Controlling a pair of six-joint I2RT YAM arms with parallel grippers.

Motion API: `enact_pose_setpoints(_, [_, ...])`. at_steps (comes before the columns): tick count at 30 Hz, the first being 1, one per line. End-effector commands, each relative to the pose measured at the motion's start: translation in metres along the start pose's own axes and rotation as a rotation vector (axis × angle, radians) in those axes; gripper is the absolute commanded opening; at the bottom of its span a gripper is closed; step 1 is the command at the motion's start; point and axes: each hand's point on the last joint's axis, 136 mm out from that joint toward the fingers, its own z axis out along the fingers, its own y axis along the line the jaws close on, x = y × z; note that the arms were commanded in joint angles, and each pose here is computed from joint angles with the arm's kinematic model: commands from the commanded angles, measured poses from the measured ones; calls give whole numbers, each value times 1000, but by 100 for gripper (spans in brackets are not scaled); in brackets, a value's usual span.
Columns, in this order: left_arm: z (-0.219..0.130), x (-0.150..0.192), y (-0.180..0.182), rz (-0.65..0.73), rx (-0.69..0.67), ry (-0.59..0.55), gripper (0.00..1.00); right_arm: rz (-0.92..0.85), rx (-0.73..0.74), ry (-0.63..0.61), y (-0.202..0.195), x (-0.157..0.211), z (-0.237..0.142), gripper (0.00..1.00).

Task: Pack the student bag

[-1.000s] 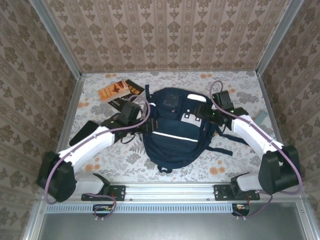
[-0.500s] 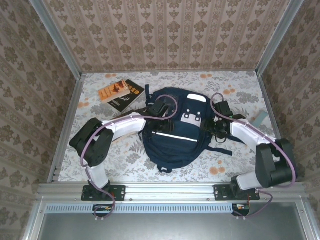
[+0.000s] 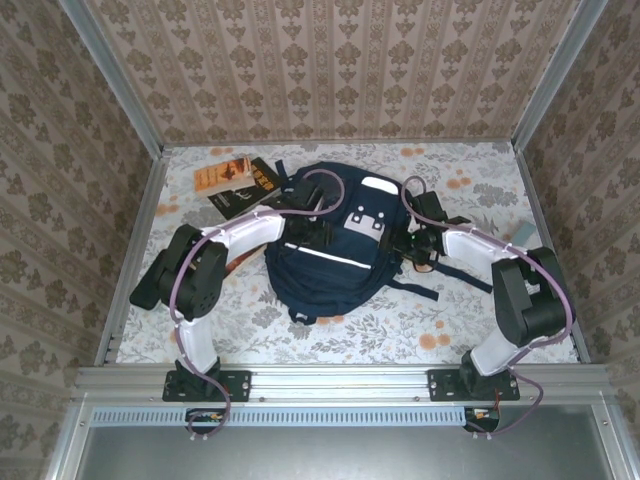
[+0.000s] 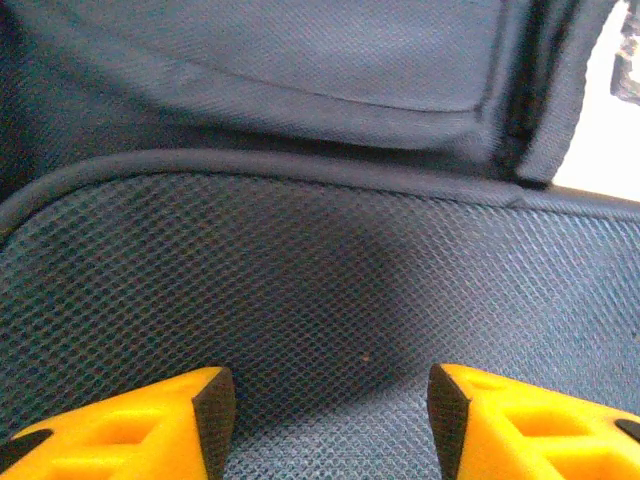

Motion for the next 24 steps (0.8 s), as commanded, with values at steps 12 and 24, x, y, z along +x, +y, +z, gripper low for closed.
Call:
enact_pose_setpoints(12, [-77,35,-100,467,-132,-64,58,148,161,-301,-81,-4,-111,96])
enact_pose_setpoints(24, [-24,65,-148,675,-184,33,44,311,126,-309,-112,7,-112,96])
